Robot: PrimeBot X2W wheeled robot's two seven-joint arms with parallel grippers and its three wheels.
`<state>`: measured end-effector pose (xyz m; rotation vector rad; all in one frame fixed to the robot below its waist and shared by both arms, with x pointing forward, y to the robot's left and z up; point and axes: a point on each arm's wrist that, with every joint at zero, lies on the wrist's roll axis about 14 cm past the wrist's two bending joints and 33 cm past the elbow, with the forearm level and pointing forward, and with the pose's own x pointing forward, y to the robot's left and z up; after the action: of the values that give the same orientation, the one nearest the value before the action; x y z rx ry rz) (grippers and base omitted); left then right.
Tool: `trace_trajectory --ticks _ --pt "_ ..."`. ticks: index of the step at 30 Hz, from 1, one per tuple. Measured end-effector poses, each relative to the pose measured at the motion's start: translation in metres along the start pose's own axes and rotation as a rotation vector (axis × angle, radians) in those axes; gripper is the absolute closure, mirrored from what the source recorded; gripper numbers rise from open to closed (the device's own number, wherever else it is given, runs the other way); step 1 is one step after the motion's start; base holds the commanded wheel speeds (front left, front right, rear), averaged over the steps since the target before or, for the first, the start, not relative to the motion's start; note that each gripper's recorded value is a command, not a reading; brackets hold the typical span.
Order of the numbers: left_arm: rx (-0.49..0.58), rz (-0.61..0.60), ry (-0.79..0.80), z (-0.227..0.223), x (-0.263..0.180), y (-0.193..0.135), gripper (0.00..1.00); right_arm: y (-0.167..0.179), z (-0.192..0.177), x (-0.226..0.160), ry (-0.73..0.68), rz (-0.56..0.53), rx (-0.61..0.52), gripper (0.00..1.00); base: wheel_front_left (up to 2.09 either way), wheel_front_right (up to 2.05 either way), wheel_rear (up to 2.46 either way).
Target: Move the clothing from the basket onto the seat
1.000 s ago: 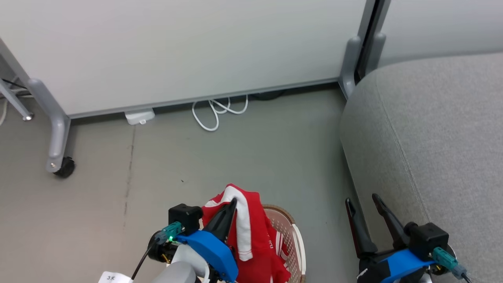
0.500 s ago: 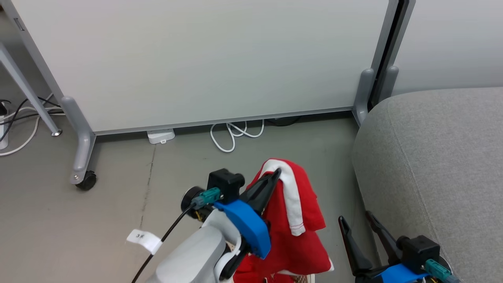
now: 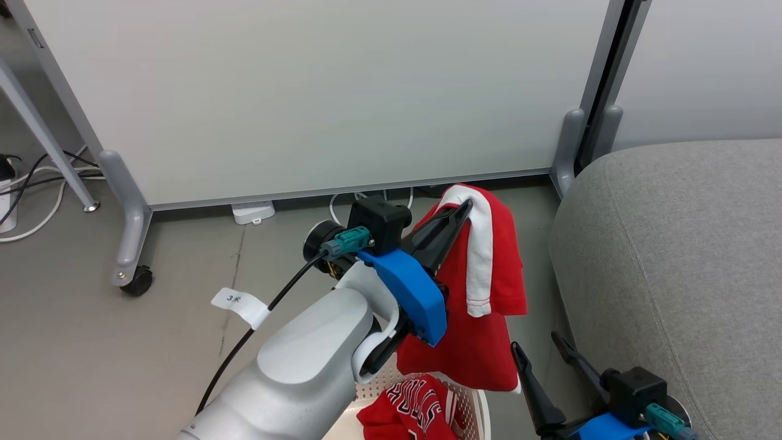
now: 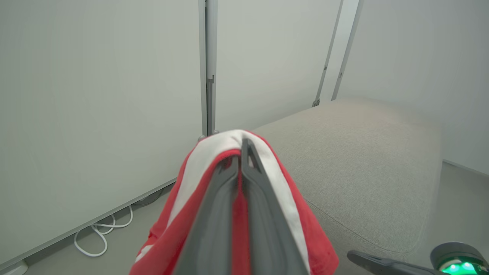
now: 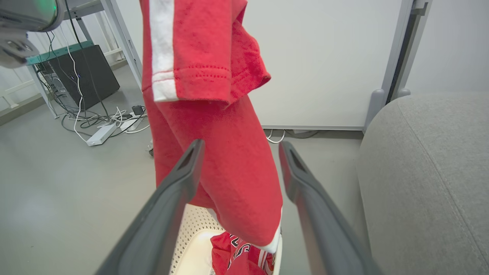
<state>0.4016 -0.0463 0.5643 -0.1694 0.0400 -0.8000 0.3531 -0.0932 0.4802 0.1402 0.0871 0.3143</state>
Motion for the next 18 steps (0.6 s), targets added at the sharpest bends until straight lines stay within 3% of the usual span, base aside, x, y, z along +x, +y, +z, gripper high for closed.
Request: trace_trajectory --ticks 18 --pt "-0.017 -0.066 -0.030 0.017 0.013 -0.025 1.00 0.004 0.004 -0.001 -0.002 0.010 -0.012 0.00 0.00 0.00 0.00"
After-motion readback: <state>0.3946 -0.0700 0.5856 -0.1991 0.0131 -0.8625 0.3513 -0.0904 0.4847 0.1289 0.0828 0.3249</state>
